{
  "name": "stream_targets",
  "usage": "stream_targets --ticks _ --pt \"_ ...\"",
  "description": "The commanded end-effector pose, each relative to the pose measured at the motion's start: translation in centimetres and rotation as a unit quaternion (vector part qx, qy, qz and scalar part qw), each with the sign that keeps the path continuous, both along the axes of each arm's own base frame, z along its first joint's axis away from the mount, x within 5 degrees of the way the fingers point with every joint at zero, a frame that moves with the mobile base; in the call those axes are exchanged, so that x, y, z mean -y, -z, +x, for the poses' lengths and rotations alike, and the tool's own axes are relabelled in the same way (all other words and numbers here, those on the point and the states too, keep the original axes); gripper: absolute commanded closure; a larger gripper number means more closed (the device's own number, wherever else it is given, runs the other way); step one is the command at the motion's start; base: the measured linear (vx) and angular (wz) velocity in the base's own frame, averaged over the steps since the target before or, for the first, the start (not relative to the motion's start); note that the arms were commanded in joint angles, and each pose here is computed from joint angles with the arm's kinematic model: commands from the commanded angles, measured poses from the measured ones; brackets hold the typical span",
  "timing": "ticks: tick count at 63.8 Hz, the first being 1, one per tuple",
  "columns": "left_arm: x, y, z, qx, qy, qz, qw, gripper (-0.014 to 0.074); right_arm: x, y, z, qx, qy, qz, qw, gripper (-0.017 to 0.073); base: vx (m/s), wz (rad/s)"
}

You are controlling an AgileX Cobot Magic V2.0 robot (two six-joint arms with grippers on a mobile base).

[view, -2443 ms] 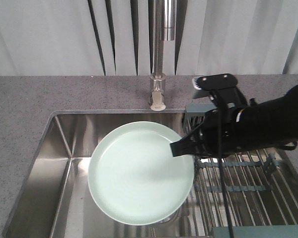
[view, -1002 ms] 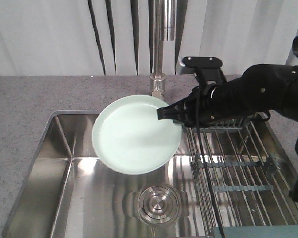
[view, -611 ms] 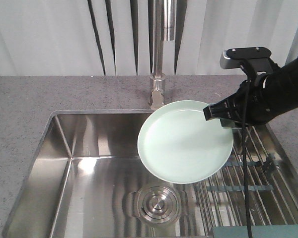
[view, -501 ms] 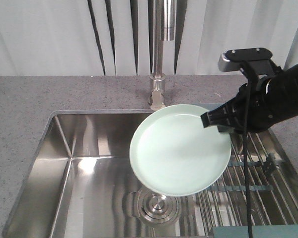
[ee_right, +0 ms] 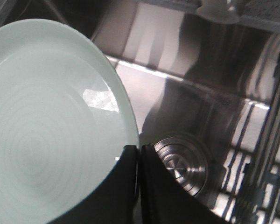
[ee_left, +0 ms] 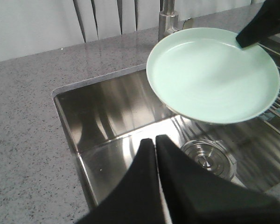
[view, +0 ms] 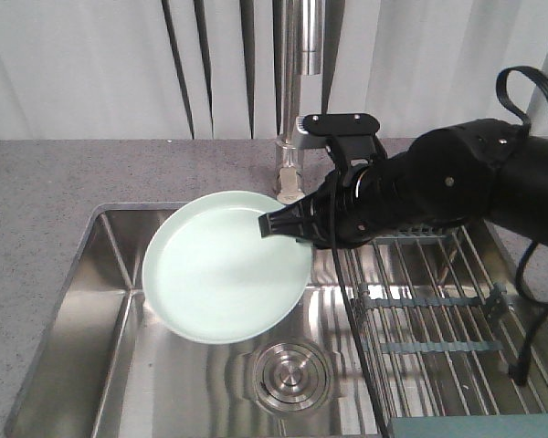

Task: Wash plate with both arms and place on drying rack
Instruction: 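Lower the plate onto the wire drying rack with the right gripper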

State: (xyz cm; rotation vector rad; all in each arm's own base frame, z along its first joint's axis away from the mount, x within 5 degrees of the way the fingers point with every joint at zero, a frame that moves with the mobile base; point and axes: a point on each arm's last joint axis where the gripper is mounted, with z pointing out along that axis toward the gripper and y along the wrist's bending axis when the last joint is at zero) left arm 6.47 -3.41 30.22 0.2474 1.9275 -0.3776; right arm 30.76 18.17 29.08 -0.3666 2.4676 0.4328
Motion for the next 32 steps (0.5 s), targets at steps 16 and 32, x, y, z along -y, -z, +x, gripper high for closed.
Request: stream_targets --ticks 16,32 --pt "0.0 -1.2 0.2 0.030 -0.009 -0.022 0.999 0.0601 10.1 -6.5 1.2 0.073 0.107 -0.088 0.988 0.0561 0.00 0.00" --pt "0.0 -1.2 0.2 0.030 -0.009 -0.022 0.999 0.0601 18.0 -9.6 -1.7 0.081 0.191 -0.204 0.957 0.0561 0.00 0.00"
